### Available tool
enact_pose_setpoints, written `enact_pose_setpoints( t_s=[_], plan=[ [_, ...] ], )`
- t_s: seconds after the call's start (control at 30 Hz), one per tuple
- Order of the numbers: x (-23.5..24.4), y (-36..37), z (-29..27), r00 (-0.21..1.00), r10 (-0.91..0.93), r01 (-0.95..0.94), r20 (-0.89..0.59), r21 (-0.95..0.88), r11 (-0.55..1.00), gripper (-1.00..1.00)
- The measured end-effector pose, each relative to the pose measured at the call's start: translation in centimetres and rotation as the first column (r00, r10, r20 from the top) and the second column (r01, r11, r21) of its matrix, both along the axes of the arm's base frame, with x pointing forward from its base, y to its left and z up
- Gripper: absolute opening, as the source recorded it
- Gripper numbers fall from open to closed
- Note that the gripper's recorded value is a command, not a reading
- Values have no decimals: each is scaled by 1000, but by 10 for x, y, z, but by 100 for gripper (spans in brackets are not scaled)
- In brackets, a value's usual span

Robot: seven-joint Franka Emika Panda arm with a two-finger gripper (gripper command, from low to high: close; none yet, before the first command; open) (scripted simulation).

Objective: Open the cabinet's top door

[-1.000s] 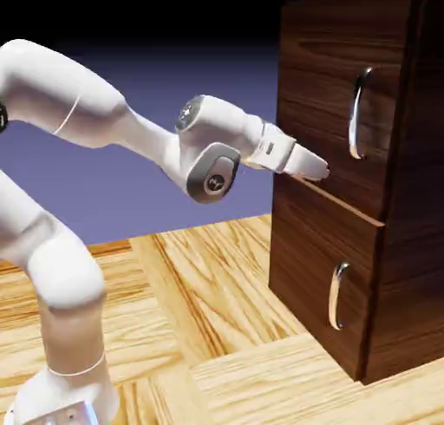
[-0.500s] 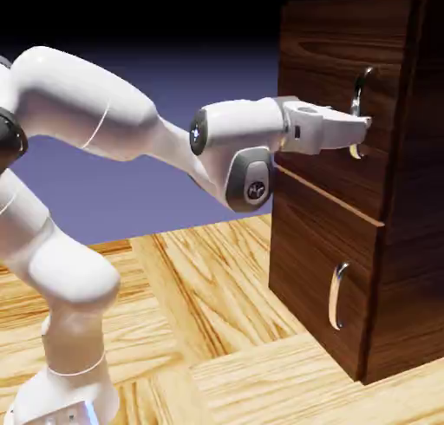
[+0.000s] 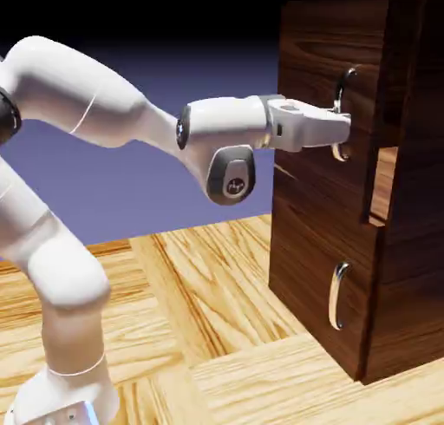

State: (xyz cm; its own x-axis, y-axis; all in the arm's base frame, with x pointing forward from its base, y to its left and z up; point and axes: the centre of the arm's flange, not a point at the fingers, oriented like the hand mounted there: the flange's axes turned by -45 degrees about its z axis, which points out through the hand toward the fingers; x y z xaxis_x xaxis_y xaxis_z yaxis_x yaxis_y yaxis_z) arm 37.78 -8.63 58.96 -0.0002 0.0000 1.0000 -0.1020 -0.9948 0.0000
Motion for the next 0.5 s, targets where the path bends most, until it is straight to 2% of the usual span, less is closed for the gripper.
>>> enact_pose_setpoints(
  t_s=[0.27,0.5],
  plan=[
    [-32,20,0,995,-101,101,2,-2,995,-100],
    [-37,25,1,992,-124,124,12,-8,992,-100]
  ],
)
